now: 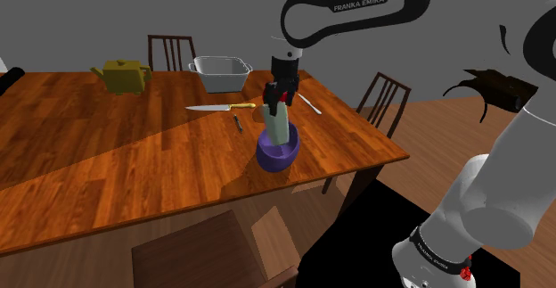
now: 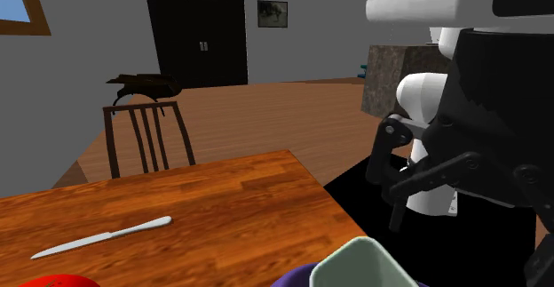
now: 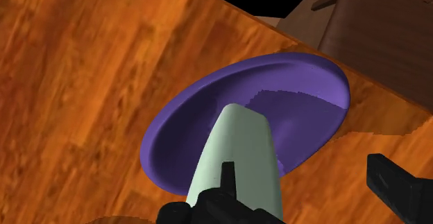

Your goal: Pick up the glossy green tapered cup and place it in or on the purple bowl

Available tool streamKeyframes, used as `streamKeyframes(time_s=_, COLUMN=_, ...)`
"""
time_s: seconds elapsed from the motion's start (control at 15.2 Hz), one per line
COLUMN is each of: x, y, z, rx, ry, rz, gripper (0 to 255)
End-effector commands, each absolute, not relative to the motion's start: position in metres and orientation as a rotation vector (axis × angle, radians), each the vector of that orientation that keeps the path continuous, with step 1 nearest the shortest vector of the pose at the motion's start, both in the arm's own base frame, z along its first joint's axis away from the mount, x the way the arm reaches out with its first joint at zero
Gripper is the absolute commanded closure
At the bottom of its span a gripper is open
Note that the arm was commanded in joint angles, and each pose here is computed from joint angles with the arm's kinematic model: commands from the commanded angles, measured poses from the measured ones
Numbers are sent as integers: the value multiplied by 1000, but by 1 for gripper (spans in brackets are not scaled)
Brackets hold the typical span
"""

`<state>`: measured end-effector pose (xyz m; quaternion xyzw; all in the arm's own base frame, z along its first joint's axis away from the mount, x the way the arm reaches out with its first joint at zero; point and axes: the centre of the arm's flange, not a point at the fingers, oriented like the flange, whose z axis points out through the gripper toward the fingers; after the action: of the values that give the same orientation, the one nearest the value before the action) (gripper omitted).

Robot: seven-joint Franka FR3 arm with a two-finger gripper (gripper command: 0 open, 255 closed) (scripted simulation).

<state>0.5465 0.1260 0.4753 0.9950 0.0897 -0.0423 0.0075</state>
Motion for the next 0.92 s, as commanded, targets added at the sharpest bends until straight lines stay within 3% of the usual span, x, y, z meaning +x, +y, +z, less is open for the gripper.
streamKeyframes(time_s=0.0, x=547, y=126, z=475, rx=3111, ry=281, rz=-133, gripper=0)
streamKeyframes(time_s=0.33, x=551, y=127, z=525, rx=3111, ry=281, rz=-133, gripper=0)
streamKeyframes(time_s=0.86, x=551, y=127, z=525, rx=3111, ry=281, rz=-133, gripper=0)
